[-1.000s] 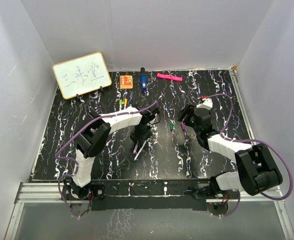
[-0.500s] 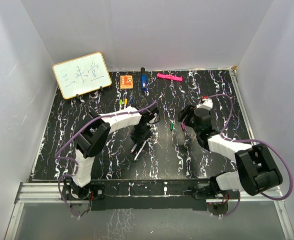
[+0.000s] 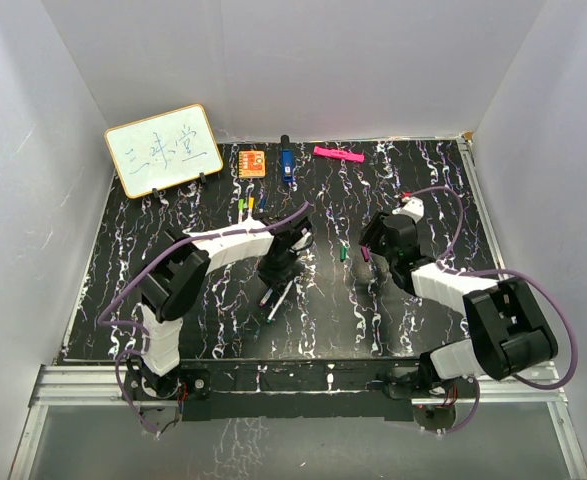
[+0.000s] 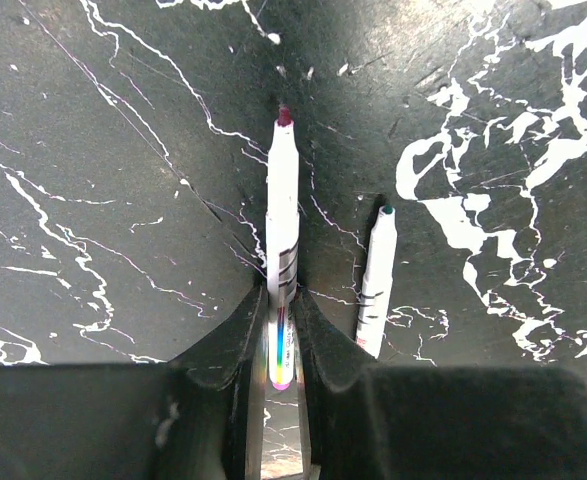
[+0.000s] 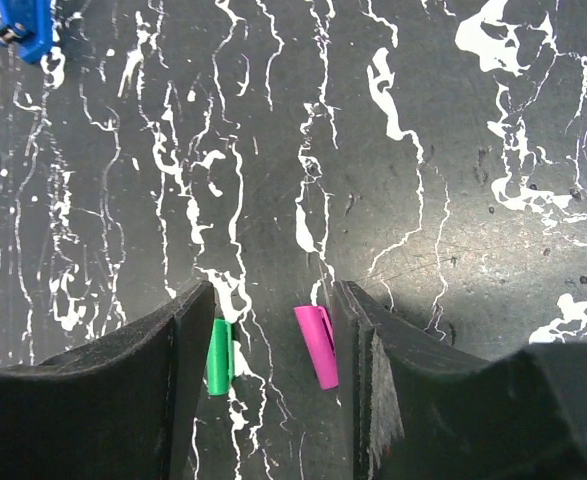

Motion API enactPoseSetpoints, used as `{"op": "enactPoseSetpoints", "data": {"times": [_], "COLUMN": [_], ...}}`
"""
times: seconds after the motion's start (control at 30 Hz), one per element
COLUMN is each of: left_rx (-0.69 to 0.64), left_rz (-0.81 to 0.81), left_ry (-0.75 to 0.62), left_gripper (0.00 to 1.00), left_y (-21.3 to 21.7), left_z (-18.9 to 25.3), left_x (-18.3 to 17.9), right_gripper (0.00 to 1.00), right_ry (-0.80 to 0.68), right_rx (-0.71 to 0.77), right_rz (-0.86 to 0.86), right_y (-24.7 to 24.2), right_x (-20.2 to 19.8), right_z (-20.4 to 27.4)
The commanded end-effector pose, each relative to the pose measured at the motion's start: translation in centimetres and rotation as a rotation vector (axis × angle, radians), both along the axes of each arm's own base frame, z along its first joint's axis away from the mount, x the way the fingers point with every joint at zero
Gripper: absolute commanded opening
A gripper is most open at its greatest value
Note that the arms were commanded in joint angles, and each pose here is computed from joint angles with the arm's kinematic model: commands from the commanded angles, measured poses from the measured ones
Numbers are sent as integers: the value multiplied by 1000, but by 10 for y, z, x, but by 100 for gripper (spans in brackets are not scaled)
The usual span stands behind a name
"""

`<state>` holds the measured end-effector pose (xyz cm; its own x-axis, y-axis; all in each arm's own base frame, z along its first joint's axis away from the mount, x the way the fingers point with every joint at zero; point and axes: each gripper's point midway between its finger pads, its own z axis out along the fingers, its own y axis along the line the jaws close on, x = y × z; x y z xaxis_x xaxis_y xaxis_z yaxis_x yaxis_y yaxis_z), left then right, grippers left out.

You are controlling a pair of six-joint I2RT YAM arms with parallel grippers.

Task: Insert the pens into the pen caps

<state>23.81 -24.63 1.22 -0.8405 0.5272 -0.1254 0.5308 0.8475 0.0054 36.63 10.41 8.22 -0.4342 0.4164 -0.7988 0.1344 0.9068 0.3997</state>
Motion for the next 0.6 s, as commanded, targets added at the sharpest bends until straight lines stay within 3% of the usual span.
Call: {"op": "enactPoseSetpoints", "data": {"times": [0.0,0.57], "left_rx": [-26,-132], "left_rz": [-24,-98], "left_ry": [27,23], "left_gripper": [0,0], "left_y": [-3,-26], "left_z": [-8,72], "left_x": [-6,0], "right_gripper": [46,38], "right_ry": [-1,214], "right_rx": [-33,-93], "right_rz": [-36,-3], "right_y": [-5,-3], "right_x": [15,3], "right_z": [10,-30]}}
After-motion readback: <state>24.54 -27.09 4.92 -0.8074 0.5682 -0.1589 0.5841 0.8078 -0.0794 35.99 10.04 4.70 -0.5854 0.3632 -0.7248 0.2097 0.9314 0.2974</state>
